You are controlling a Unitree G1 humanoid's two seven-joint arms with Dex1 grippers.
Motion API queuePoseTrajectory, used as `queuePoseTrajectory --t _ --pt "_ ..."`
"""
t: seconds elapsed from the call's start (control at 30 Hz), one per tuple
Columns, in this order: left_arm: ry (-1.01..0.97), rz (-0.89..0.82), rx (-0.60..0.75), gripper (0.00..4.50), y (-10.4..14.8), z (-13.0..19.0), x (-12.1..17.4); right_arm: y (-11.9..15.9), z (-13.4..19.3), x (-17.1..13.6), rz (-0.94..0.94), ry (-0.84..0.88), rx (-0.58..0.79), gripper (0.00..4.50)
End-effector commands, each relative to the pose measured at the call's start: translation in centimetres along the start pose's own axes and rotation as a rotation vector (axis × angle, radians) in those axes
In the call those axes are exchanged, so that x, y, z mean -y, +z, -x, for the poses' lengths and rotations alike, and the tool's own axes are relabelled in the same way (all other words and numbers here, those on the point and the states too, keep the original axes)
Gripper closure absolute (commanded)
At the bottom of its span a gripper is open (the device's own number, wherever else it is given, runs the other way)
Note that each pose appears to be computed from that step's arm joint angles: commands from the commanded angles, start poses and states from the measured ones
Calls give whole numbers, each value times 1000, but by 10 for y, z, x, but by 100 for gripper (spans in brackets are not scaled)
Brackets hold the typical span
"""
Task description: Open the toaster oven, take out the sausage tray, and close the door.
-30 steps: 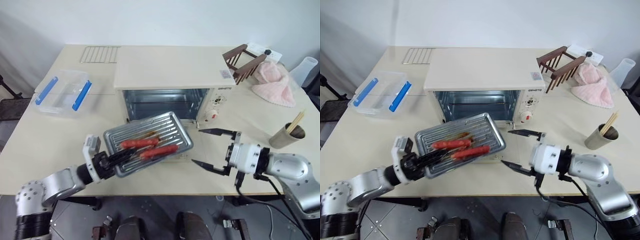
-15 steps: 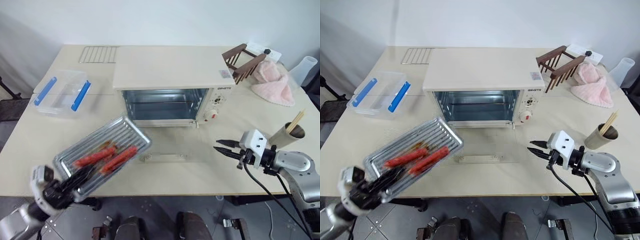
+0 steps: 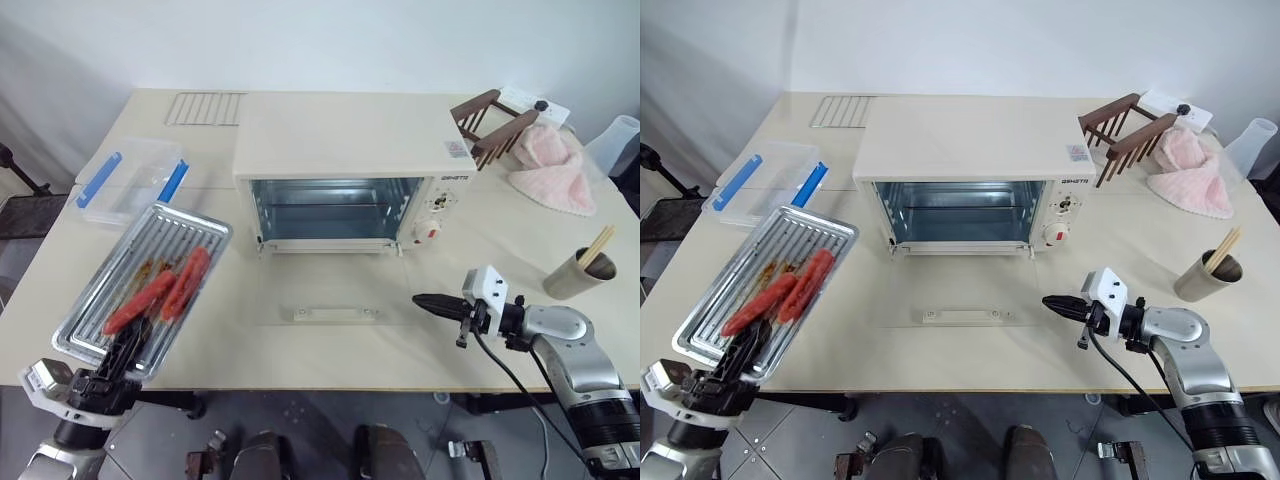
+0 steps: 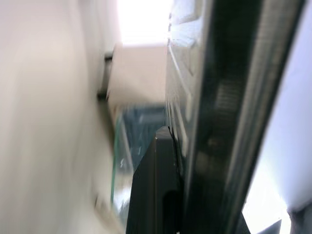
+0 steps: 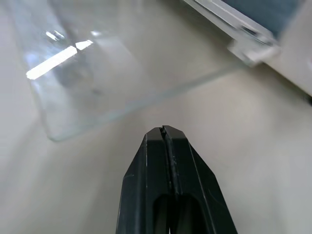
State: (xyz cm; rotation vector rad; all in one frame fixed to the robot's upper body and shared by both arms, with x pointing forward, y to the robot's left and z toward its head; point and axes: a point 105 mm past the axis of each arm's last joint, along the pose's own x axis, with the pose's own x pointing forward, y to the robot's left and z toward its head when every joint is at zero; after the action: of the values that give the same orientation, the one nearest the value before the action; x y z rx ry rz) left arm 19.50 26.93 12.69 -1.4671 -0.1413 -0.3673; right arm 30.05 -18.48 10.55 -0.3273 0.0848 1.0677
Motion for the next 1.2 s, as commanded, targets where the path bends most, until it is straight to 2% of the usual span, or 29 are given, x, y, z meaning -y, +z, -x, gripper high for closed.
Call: queuePoseTrajectory --t 0.03,0.3,0.53,0.83,1.03,1.1,1.2 --pt "9 -31 72 450 13 -6 7 10 -3 -2 -12 39 47 448" --pt "46 8 67 450 10 -23 1 23 -9 -12 -69 91 118 448" --pt "41 6 69 450 15 -31 3 48 -2 -13 -72 52 232 448" --pt "6 -14 -3 450 10 -29 8 102 16 1 -111 -7 481 448" --pt "-12 -40 -77 450 8 -26 12 136 17 20 -316 -21 645 448" --pt "-12 -48 -119 450 7 -24 12 138 19 23 -305 -49 646 448" --pt "-8 -60 -256 450 -2 -13 14 132 17 5 -215 5 546 397"
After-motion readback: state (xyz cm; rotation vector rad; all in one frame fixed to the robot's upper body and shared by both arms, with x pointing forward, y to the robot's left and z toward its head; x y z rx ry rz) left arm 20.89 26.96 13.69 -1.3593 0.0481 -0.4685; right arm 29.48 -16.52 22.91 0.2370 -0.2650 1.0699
